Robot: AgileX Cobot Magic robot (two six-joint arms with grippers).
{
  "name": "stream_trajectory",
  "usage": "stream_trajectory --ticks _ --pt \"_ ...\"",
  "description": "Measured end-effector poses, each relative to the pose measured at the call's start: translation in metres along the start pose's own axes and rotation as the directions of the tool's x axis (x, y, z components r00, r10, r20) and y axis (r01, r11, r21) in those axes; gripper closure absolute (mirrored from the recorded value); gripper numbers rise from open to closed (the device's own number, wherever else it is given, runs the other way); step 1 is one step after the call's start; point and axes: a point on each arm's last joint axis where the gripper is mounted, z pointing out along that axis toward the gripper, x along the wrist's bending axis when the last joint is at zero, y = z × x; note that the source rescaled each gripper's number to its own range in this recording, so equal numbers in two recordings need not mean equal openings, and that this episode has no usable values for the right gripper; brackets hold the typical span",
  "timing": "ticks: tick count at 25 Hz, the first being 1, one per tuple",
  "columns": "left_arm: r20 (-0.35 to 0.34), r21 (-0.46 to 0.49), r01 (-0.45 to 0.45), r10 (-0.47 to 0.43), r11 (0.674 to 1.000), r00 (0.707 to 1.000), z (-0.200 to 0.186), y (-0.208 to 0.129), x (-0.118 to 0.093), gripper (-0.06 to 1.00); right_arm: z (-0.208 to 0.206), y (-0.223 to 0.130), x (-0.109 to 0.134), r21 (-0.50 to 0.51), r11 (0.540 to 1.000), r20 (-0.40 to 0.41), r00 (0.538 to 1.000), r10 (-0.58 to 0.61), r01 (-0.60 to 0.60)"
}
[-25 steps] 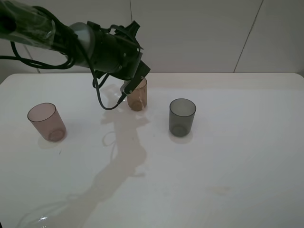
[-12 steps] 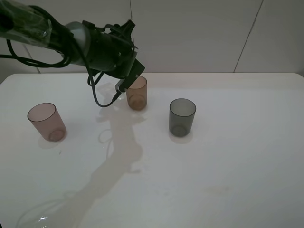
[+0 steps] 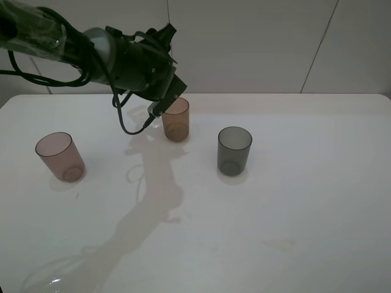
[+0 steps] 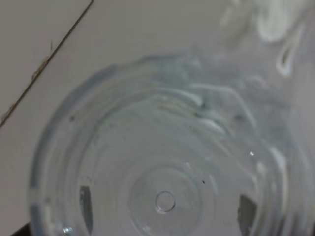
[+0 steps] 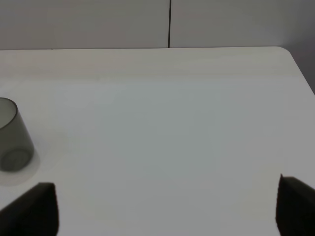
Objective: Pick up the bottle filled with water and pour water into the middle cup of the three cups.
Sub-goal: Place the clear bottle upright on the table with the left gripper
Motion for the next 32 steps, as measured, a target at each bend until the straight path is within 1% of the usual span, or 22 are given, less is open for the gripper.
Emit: stream_trajectory --ticks 7,32 --pt "-0.02 0.006 -0.022 0.022 1.0 1.0 0.0006 0.0006 0.0012 0.94 0.0 0.0 0.0 0.0 1.0 0.0 1.0 0.0 0.0" --pt "-0.022 0.015 -0.035 0.035 0.999 0.999 0.0022 0.0023 -0.0001 0.94 0.0 0.0 0.0 0.0 1.0 0.0 1.0 0.0 0.0"
